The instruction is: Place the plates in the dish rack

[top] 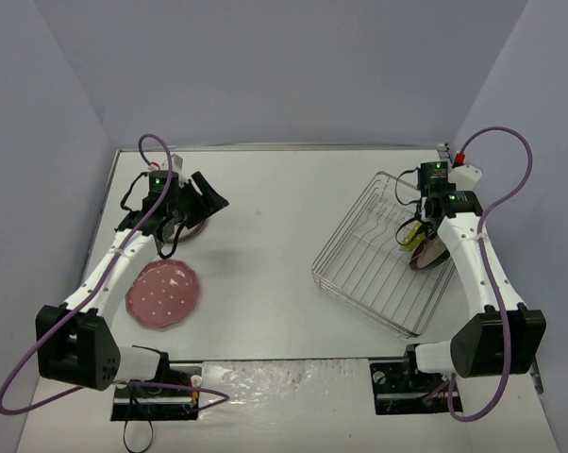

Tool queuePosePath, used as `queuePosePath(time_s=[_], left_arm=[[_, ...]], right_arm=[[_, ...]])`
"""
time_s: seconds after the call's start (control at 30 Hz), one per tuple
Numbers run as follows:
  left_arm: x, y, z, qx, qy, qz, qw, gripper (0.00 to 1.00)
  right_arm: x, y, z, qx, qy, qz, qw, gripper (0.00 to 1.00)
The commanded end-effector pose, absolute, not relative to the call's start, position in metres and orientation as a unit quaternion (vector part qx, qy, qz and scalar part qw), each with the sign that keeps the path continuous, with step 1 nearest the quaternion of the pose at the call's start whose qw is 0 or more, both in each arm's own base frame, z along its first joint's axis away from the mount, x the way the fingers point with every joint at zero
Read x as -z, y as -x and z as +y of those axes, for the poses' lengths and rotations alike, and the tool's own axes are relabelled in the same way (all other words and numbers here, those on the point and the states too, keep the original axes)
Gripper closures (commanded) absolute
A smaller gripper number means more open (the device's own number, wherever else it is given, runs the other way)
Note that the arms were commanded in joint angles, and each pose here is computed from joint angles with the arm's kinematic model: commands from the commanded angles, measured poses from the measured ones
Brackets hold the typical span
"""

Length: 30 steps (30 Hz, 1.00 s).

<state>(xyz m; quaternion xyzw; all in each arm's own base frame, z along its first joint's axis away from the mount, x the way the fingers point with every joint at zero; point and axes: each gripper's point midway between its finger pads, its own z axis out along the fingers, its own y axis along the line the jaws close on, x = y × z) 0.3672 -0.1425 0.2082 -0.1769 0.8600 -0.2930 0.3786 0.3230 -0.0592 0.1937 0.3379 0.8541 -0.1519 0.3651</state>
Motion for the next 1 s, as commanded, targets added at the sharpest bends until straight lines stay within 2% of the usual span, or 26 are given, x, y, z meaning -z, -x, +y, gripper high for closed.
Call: queuePosePath(time_s=[0.0,0.97], left_arm=[[-0.239,-0.379,-0.150,0.317,0.163,0.838,0.414,0.43],[-0.239,-0.378,-0.149,0.315,0.161,0.839,0.413,0.43]], right_arm=[[-0.215,-0.343,-0.068,0.149,-0.347,0.827,0.416,1.00],[-0.166,-0.344,-0.064,0.137,-0.343,0.853,0.368,1.00]])
